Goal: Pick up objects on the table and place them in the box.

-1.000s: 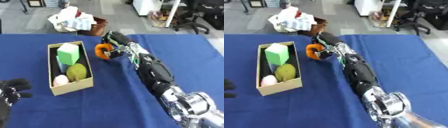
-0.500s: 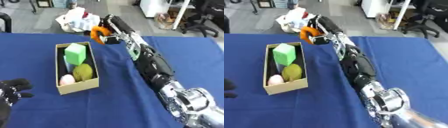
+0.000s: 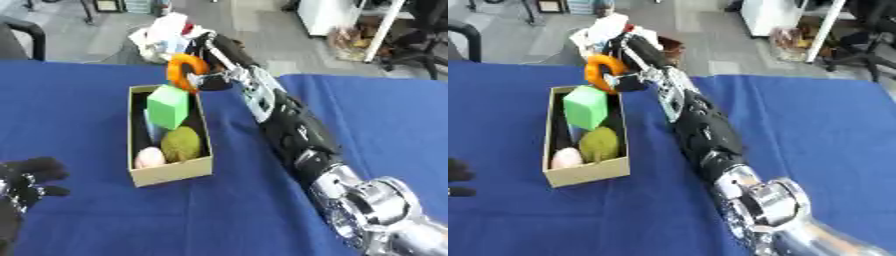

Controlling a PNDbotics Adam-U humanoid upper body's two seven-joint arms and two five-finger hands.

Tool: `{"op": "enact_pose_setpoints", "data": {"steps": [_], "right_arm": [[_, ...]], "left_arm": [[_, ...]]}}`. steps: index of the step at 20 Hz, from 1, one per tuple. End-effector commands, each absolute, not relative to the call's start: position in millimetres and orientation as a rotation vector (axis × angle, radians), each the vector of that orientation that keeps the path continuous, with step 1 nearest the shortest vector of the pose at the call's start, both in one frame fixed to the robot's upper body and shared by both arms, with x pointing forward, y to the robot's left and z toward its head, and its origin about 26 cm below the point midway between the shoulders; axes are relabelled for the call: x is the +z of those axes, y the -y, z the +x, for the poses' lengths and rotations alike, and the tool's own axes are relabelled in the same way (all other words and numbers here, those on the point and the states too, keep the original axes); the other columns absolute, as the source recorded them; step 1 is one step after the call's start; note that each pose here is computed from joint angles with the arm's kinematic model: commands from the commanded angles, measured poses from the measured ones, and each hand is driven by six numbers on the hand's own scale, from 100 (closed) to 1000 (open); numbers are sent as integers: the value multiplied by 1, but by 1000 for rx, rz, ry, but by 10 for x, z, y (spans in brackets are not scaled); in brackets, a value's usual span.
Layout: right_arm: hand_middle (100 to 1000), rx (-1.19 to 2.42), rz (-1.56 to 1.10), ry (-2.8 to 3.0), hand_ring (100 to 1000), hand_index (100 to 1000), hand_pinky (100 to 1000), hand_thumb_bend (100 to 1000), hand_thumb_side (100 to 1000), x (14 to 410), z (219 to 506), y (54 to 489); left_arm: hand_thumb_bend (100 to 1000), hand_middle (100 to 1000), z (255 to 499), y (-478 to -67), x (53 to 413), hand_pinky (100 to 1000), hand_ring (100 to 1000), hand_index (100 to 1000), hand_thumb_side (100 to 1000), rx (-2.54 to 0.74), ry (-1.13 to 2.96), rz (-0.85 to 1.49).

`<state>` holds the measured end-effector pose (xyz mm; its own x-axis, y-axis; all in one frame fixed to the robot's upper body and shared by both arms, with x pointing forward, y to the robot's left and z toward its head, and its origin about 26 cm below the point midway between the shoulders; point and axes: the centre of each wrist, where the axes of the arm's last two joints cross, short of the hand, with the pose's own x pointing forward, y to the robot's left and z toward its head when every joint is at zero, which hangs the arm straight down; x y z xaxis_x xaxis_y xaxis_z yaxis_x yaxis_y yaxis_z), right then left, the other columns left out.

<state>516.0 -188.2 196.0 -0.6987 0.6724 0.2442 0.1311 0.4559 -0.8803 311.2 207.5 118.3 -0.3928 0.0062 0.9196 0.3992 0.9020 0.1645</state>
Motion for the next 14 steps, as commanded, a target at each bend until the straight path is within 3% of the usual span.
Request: {"op": "enact_pose_setpoints", "data": {"steps": [1, 2, 6, 13, 14], "right_arm": [[606, 1282, -626, 2182, 515, 890, 509, 100, 224, 2109, 5160, 1799], [711, 1312, -594, 2182, 592, 952, 593, 100, 243, 2084, 5158, 1779], [890, 1436, -491, 2140, 795, 1000, 770, 100, 233, 2003, 5155, 1749], [943, 1466, -472, 2087, 861, 1000, 843, 100, 226, 2019, 5152, 1794], [951, 1470, -475, 2079, 872, 1000, 856, 100, 260, 2018, 5152, 1801]], "left_arm": [[100, 661, 3108, -2036, 1278, 627, 715, 744, 888, -452, 1971, -315], [100, 660, 3109, -2034, 1280, 627, 715, 744, 887, -452, 1972, -317], [100, 659, 3110, -2026, 1286, 627, 715, 744, 883, -453, 1973, -323], [100, 658, 3110, -2031, 1281, 627, 714, 744, 884, -451, 1972, -321], [100, 658, 3110, -2032, 1281, 627, 714, 744, 885, -451, 1972, -321]]}}
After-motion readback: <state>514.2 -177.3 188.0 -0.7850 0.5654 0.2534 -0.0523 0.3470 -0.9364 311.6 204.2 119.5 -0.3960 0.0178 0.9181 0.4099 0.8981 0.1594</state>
